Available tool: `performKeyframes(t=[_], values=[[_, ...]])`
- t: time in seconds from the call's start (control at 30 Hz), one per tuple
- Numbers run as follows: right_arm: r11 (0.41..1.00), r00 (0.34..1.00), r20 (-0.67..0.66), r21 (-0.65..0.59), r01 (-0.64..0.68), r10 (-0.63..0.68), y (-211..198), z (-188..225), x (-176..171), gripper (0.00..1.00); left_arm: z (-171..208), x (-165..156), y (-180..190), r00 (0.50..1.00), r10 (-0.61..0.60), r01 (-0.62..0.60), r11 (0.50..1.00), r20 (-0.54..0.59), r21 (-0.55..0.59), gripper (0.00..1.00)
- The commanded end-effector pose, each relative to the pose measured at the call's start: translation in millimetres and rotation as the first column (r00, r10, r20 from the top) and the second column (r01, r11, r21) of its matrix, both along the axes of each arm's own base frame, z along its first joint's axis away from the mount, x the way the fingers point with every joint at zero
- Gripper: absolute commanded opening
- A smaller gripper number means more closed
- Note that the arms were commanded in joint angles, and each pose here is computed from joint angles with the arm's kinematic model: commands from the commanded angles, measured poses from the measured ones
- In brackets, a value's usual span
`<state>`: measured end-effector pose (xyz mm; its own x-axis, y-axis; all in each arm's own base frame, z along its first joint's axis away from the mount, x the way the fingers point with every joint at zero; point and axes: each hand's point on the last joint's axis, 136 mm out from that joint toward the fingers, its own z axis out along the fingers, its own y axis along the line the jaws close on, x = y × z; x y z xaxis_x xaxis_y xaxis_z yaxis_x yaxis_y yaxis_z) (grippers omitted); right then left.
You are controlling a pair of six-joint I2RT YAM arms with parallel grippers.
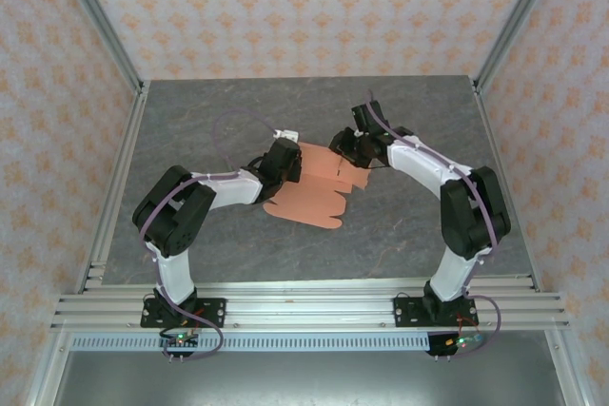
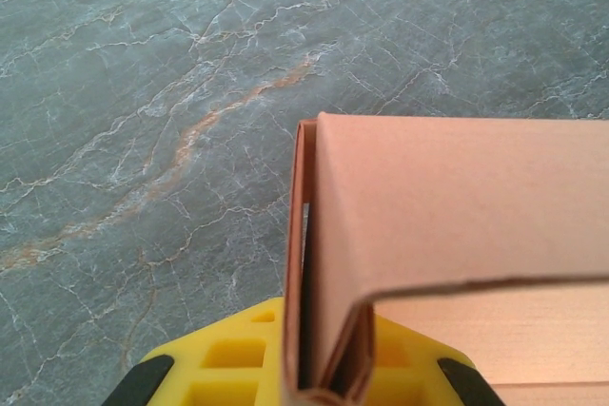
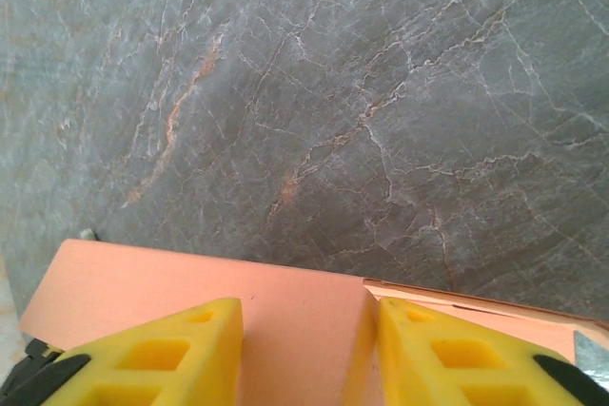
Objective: Fold the paper box
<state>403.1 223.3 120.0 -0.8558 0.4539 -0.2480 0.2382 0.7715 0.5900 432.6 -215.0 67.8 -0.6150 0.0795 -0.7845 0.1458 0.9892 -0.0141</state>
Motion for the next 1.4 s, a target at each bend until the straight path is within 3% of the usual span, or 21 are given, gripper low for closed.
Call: performKeyframes(t=[0.0,0.23,0.63,0.73,0.9,1.1,1.37], values=[[0.993,0.997,0.018,0.089,0.074,-0.076,4,11,5,0.36,24,2,-1,0.997,0.034,-0.031,0.999,0.067,-0.039,0.0],[0.968,0.984,0.038,0.192,0.165,-0.175,5,16,13,0.28,24,2,-3,0.998,0.024,-0.021,0.999,0.065,-0.034,0.0],[0.946,0.968,0.032,0.219,0.238,-0.25,-3,12,12,0.2,25,2,-3,0.997,0.028,-0.025,0.999,0.067,-0.033,0.0],[0.961,0.971,0.056,0.169,0.22,-0.232,-8,16,9,0.28,26,3,-1,0.997,0.036,-0.034,0.999,0.071,-0.033,0.0],[0.984,0.976,0.123,-0.009,0.181,-0.178,-36,29,-10,0.53,29,3,1,0.996,0.052,-0.05,0.998,0.072,-0.03,0.0],[0.982,0.98,0.177,-0.146,0.121,-0.094,-66,32,-52,0.63,36,0,-2,0.997,0.058,-0.054,0.995,0.047,-0.084,0.0],[0.996,0.978,0.204,-0.09,-0.025,0.043,-51,21,-90,0.68,54,-8,-4,0.998,0.063,-0.057,0.984,0.032,-0.166,0.0]])
